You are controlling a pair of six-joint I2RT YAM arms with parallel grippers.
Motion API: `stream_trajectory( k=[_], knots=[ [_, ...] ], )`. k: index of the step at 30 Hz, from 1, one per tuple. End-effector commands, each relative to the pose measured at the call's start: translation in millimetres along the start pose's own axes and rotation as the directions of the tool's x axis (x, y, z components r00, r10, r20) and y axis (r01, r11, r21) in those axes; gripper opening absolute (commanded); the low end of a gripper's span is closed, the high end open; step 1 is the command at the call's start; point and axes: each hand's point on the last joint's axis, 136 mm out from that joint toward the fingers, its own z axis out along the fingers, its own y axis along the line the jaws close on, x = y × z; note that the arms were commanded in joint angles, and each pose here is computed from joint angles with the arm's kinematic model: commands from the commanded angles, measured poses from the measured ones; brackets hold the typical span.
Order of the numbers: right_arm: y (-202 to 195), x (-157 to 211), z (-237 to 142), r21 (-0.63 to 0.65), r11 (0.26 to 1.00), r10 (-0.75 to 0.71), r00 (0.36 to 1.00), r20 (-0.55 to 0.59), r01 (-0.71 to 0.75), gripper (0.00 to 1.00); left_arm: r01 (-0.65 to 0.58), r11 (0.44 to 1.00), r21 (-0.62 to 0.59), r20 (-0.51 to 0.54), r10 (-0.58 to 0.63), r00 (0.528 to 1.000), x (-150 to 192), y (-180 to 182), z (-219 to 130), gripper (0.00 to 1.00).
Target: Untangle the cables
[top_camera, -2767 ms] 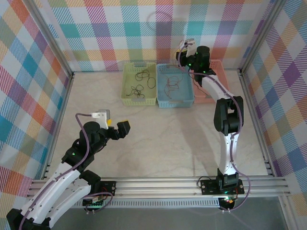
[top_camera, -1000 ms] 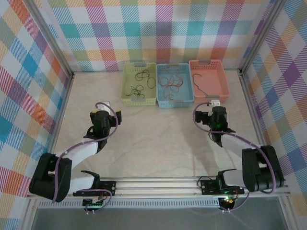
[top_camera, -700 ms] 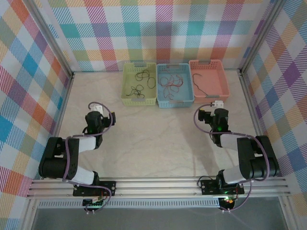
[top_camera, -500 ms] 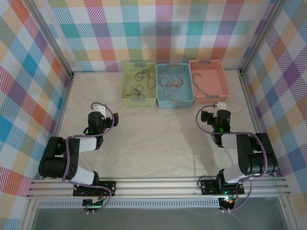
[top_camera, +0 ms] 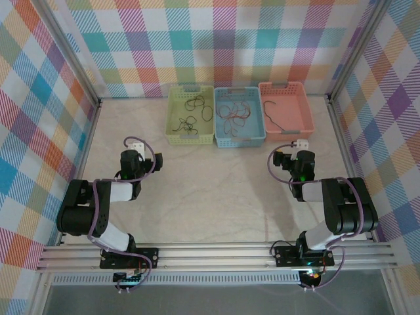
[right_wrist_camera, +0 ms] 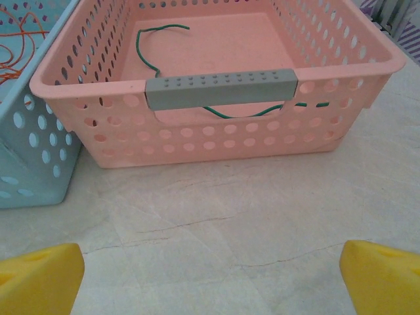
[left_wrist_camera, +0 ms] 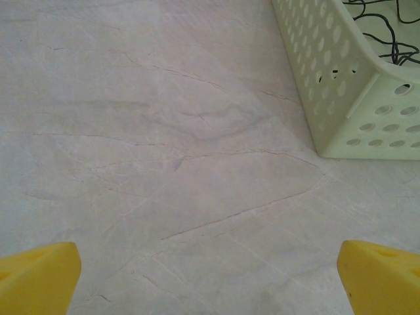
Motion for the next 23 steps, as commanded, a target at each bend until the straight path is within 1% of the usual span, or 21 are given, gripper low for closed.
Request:
stream_trajectory(
  k=[1, 23],
  knots=[
    [0.4, -10.8, -0.8, -0.011, 1.0, 0.021, 0.999, 0.042, -0.02, 1.0, 0.012, 1.0, 0.014, 0.026, -0.013, 1.0, -10.5, -1.8, 1.1, 1.0],
    [1.5, -10.5, -0.9, -0.017, 1.0, 0.019, 0.999, 0.04, -0.018, 1.0, 0.011, 1.0, 0.015, 0.027, -0.011, 1.0, -10.9, -2.0, 1.2, 1.0]
  ],
)
